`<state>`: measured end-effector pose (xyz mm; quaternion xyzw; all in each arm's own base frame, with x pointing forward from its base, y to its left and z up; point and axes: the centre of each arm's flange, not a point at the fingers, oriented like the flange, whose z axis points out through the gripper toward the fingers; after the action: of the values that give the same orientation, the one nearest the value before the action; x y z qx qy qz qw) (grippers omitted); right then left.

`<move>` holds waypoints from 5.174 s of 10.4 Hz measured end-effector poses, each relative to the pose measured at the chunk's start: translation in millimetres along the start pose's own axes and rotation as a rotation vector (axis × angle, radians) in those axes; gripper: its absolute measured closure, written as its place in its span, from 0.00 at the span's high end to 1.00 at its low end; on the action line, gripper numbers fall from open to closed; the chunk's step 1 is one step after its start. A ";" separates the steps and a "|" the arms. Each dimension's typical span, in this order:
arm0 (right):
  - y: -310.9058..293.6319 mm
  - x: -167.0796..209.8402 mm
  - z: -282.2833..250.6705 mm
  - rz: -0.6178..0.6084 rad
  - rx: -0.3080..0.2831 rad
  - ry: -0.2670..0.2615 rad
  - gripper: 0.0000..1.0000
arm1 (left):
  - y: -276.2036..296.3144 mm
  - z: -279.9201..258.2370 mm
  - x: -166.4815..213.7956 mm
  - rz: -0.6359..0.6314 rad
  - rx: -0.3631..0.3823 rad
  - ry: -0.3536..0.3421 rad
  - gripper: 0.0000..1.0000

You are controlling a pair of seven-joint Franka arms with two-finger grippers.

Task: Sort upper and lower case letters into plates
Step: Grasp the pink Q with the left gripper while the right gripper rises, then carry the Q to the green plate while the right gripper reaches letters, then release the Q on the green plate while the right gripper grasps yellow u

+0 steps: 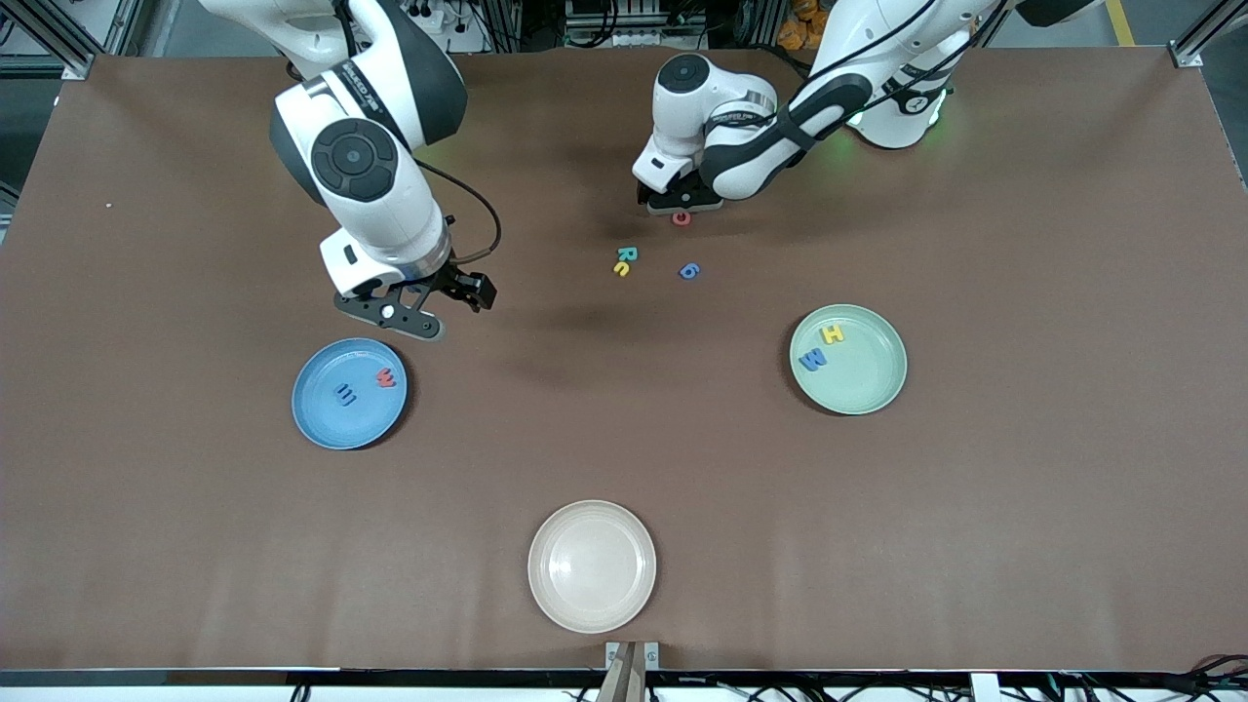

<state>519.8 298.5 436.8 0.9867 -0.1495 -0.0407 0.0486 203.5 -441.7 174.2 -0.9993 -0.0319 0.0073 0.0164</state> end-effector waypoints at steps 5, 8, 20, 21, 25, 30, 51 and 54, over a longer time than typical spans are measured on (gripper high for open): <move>4.1 -4.5 -54.8 0.005 0.006 0.025 1.00 | -6.1 13.7 1.2 0.002 -0.016 0.070 0.87; 3.8 -4.3 -56.7 -0.018 0.009 0.028 1.00 | -5.2 12.9 0.9 -0.026 -0.023 0.071 0.79; 5.0 4.3 -71.3 -0.100 0.037 0.055 1.00 | -3.3 12.2 -2.8 -0.080 -0.031 0.066 0.43; 1.7 2.8 -68.2 -0.112 0.034 0.050 1.00 | -3.3 12.2 -2.8 -0.080 -0.031 0.066 0.43; -17.0 -8.3 -53.0 -0.160 0.012 0.038 1.00 | -3.0 11.5 1.0 -0.088 -0.034 0.068 0.43; -53.0 -32.3 -10.8 -0.254 0.007 0.049 1.00 | -0.1 2.8 33.9 -0.121 -0.057 0.086 0.43; -167.8 -171.0 193.2 -0.052 0.041 -0.010 0.78 | -237.3 -94.9 276.1 0.560 0.204 0.010 0.43; -180.1 -186.9 224.0 -0.010 0.060 0.000 0.77 | -262.8 -80.4 307.4 0.550 0.118 0.078 0.43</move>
<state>373.0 506.8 207.5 0.9885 -0.1458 -0.0363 0.0189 494.9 -162.6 259.1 -0.9673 0.2414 -0.0251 0.0731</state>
